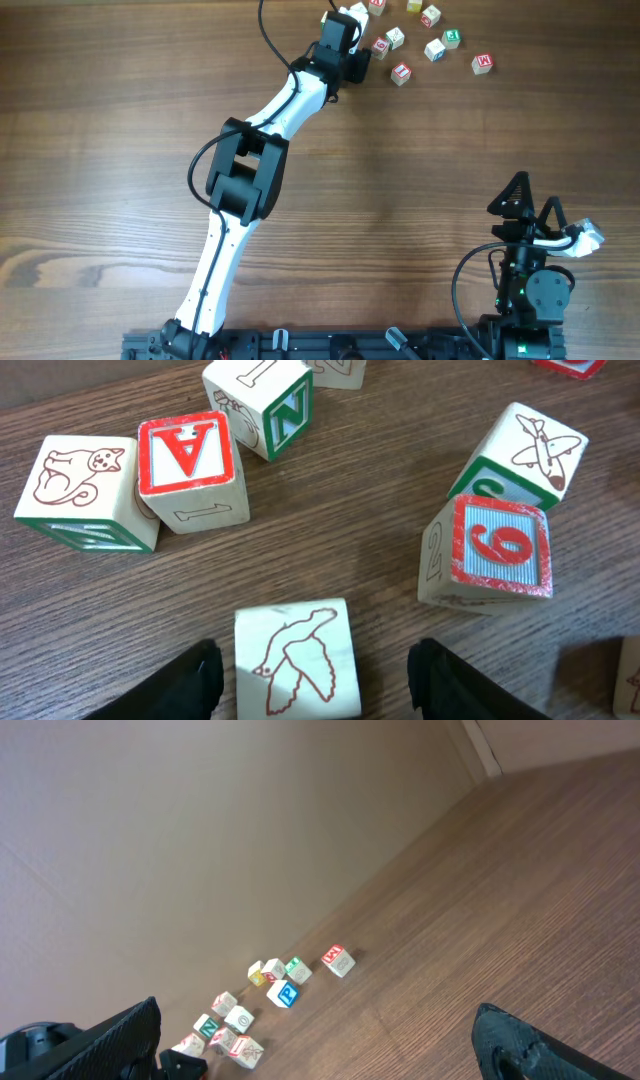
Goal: Form a circle
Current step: 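Lower the left gripper and grasp the white Z block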
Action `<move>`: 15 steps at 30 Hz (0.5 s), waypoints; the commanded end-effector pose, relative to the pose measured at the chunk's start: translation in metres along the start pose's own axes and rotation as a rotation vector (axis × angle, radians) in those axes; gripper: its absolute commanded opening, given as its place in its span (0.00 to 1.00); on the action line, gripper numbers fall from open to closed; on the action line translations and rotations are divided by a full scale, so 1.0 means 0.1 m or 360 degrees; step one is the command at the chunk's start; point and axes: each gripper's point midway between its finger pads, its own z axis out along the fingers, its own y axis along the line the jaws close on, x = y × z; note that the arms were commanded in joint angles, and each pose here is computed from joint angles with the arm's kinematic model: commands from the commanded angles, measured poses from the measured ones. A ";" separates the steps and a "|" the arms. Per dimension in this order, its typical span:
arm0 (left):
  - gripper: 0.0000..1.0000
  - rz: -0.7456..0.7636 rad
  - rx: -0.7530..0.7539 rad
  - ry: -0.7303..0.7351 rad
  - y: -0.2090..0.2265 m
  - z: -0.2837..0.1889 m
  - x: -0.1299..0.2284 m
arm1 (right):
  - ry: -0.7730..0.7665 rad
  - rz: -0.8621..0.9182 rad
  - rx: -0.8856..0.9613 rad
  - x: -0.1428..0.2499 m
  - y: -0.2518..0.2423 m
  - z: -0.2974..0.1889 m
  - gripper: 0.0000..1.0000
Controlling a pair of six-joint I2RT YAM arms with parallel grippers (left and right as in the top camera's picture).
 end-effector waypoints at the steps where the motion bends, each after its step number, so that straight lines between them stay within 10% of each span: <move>1: 0.58 0.0010 -0.0023 -0.0015 0.03 0.03 -0.05 | -0.0006 -0.0016 -0.0022 -0.01 0.02 0.00 1.00; 15: 0.55 0.0015 -0.0077 -0.0091 0.04 -0.18 -0.35 | -0.0006 -0.0016 -0.0022 -0.01 0.02 0.00 1.00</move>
